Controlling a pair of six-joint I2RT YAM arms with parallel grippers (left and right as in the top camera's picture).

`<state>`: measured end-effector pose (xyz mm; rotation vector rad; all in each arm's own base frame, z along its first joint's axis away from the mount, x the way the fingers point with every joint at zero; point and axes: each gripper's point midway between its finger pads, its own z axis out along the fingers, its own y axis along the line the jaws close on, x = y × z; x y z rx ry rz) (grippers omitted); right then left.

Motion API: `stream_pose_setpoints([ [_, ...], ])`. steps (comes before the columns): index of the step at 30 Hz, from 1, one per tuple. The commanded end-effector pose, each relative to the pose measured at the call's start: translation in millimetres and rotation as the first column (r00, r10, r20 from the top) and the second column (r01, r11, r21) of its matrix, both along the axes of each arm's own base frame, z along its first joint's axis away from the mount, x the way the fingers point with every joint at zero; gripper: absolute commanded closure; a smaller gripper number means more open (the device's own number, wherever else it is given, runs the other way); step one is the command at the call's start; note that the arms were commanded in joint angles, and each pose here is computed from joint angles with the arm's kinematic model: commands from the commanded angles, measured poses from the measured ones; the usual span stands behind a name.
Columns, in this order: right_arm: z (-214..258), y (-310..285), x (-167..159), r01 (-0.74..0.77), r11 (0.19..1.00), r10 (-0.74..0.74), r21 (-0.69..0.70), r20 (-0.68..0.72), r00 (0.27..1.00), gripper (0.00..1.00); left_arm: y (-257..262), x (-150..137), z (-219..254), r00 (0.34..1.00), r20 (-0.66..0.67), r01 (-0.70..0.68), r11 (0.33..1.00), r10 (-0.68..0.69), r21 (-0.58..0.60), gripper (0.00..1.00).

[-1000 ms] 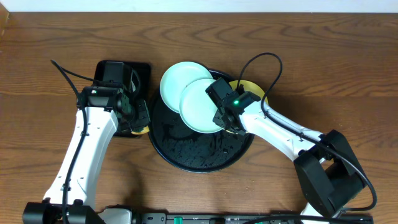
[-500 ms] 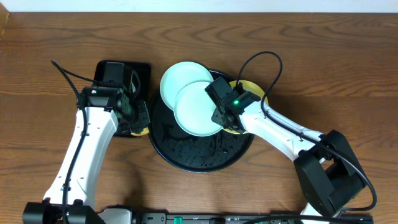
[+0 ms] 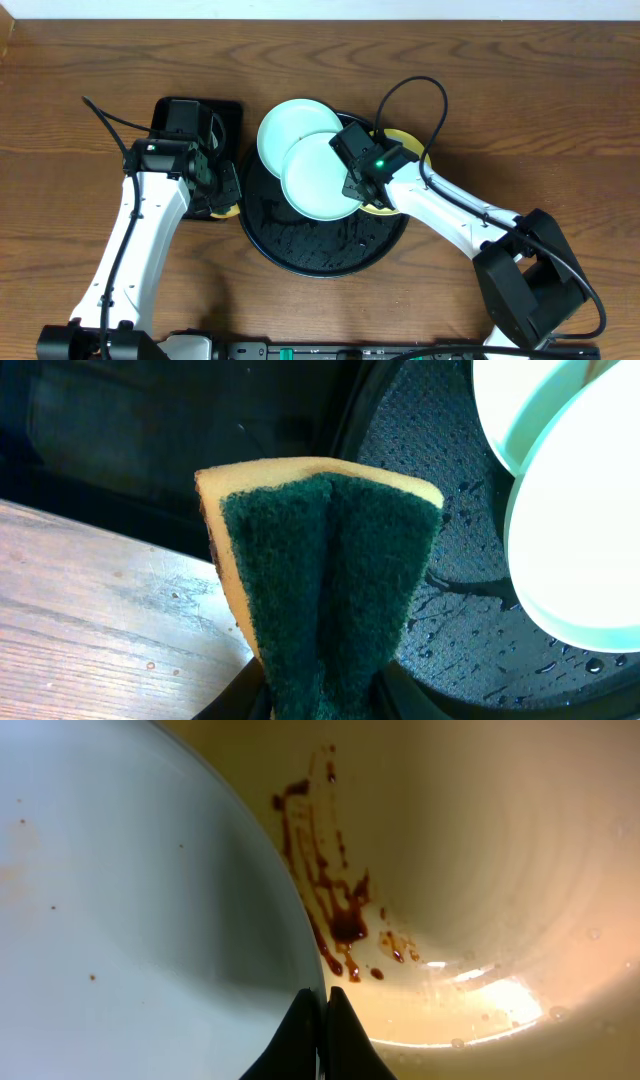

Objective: Clean dirty plates on tray and stack at the side

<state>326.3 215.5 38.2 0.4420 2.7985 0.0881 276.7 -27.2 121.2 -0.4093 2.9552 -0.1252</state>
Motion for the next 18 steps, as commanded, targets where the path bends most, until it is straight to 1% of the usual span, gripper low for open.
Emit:
stream_pose_setpoints([
  [1,14.7,-1.0,13.1,-0.025,1.000,0.026,-0.018,0.049,0.998,0.98,3.3,2.4,3.2,1.000,0.008,0.010,1.000,-0.010,0.015,0.75],
  [12,19.9,0.8,17.7,-0.083,0.996,0.086,-0.039,0.066,0.994,0.98,3.3,2.5,3.1,1.000,0.008,0.010,1.000,-0.010,0.015,0.75],
  [18,20.2,-0.2,18.3,-0.086,0.995,0.089,-0.046,0.069,0.994,0.98,3.3,2.4,3.1,1.000,0.008,0.010,1.000,-0.010,0.015,0.75],
])
